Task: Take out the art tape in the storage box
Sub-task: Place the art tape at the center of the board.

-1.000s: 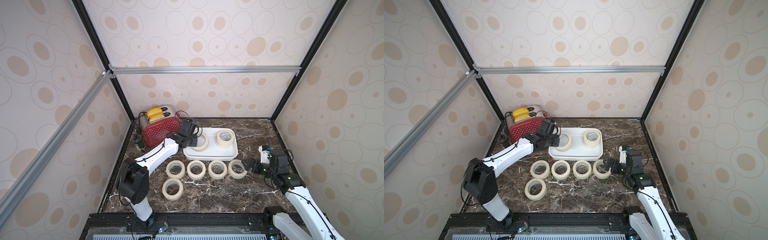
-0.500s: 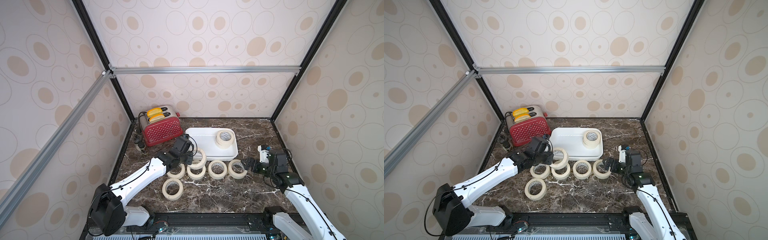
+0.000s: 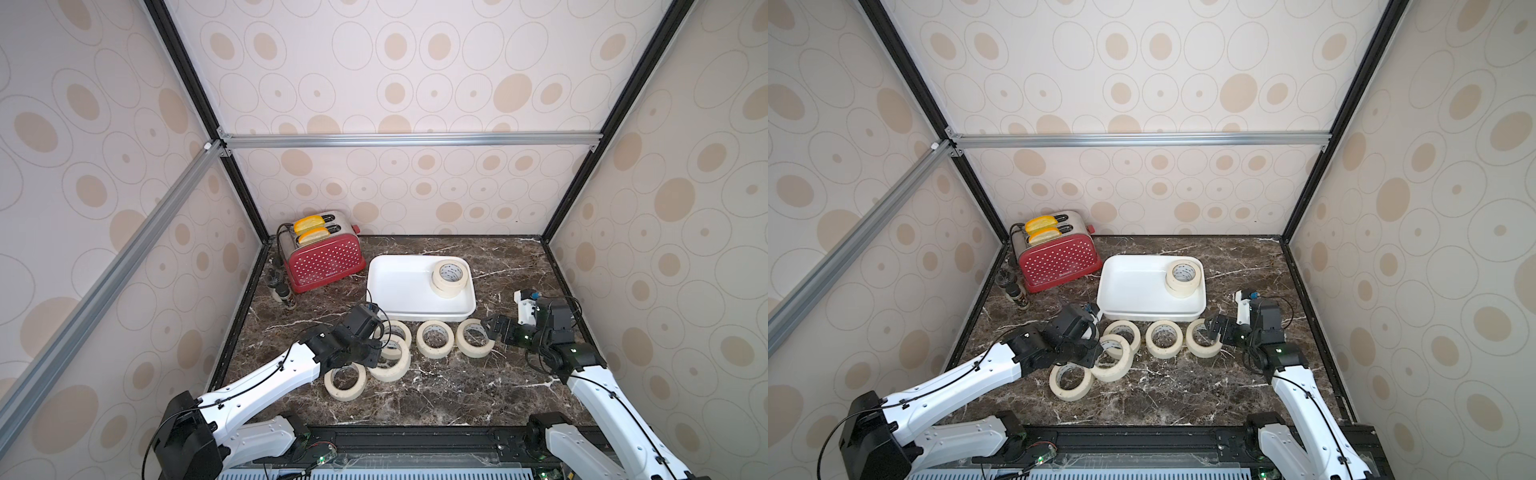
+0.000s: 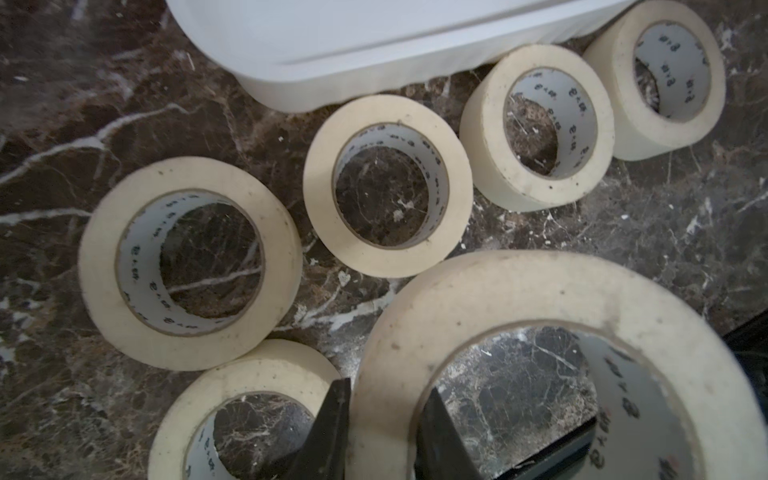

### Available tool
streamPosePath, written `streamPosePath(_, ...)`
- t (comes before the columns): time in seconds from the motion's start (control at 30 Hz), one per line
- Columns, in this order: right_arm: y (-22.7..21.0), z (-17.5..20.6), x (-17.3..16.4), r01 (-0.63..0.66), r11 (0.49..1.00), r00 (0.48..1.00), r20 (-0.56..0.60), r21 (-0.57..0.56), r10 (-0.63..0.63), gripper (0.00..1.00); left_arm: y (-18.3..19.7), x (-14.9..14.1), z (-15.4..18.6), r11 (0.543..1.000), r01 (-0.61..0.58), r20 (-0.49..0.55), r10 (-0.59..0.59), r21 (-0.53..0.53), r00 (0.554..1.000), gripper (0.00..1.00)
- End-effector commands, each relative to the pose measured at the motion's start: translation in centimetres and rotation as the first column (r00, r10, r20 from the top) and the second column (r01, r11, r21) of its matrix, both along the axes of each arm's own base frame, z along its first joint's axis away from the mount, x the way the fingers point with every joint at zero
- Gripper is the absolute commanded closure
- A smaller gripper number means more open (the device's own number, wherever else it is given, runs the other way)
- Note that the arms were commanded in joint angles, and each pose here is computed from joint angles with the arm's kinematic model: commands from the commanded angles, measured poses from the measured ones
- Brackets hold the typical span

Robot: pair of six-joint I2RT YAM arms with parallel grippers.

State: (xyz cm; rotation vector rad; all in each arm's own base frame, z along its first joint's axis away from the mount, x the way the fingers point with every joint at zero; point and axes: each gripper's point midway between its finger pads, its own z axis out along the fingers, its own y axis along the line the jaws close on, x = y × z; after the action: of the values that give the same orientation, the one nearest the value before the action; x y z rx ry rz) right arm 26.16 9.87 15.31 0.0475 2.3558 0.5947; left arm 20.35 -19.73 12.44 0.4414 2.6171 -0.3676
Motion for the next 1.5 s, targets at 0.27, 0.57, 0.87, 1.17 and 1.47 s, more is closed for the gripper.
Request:
streamPosePath(0.27,0.0,0.2,0.4,-0.003,1.0,1.0,0.012,-0.005,0.004,0.0,0.0,-3.0,-2.3,0.999,0.026,-0.086,-0.028,-0.023,0.996,0.91)
streamPosePath(0.57,0.0,0.0,0.4,-0.003,1.0,1.0,0.004,0.001,0.003,0.0,-1.5,-3.2,-4.1,0.996,0.086,-0.07,-0.083,0.027,0.994,0.91)
streamPosePath(0.87,-0.1,-0.3,0.2,0.003,1.0,1.0,0.001,-0.004,-0.003,0.0,-1.6,-3.0,-6.4,0.994,0.073,-0.077,-0.067,0.081,0.995,0.92)
streamPosePath(1.17,-0.1,-0.5,0.2,0.001,1.0,1.0,-0.008,-0.006,-0.001,0.0,0.0,-1.6,-7.1,0.982,0.031,-0.012,-0.03,0.186,0.999,0.92)
streamPosePath(1.47,-0.1,-0.8,0.3,0.003,1.0,1.0,-0.012,-0.009,-0.004,0.0,-0.5,-1.3,-7.9,0.979,0.044,-0.016,-0.042,0.198,0.999,0.9)
